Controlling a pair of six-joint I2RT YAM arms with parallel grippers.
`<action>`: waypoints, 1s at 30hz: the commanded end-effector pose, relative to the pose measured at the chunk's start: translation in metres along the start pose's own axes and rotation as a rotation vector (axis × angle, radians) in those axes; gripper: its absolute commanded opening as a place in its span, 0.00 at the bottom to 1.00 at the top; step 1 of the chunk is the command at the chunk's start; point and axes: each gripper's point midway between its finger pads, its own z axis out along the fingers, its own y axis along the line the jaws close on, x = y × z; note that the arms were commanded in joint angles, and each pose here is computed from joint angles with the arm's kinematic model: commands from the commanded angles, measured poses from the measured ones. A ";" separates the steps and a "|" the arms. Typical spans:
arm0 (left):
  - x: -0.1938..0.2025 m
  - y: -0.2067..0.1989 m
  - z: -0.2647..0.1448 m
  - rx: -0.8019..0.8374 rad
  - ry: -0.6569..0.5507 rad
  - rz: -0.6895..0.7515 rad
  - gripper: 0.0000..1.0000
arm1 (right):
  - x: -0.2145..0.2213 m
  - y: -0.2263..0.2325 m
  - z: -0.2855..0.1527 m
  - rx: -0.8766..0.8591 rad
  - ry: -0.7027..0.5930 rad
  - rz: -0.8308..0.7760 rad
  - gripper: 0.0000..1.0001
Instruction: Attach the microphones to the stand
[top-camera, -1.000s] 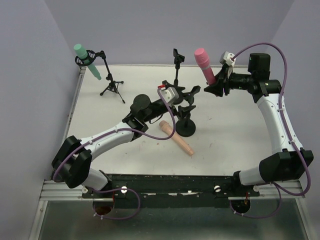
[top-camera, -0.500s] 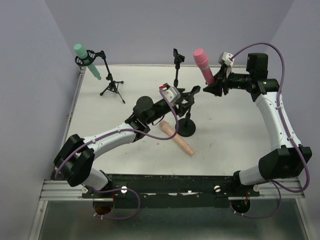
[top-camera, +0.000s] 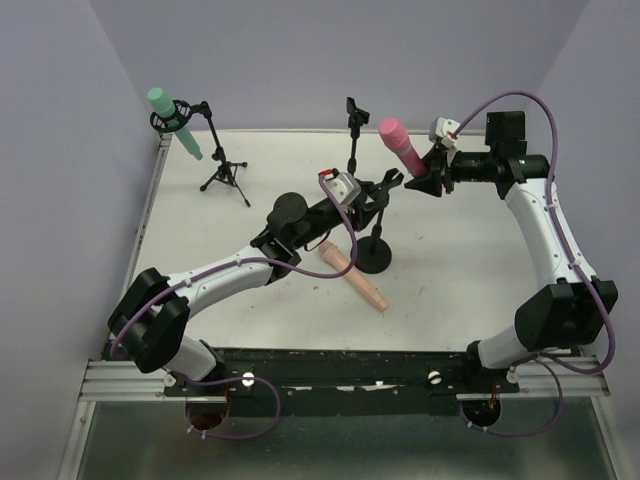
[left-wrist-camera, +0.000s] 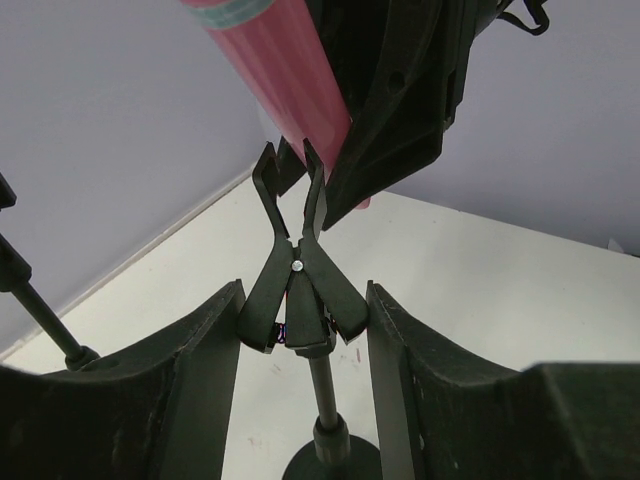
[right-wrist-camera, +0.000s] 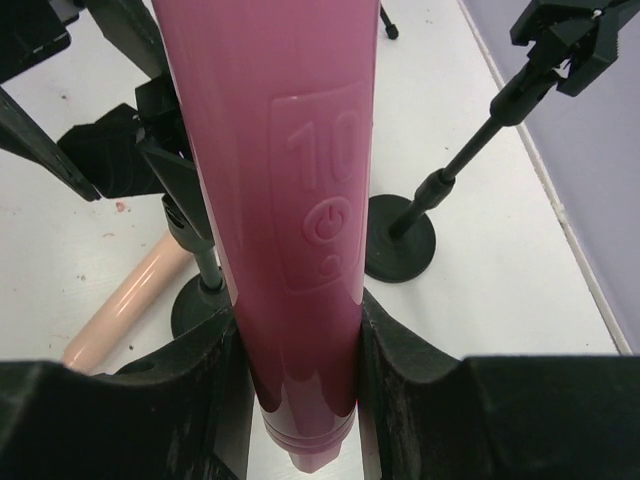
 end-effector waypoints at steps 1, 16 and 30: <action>0.007 -0.004 0.002 0.027 0.023 -0.003 0.33 | 0.015 0.005 0.007 -0.067 -0.015 -0.060 0.09; 0.010 0.001 0.004 -0.005 0.043 -0.037 0.88 | 0.014 -0.005 0.009 -0.054 -0.013 -0.029 0.10; 0.001 0.009 0.011 -0.045 0.027 -0.010 0.85 | 0.014 -0.002 0.011 -0.075 -0.028 -0.007 0.10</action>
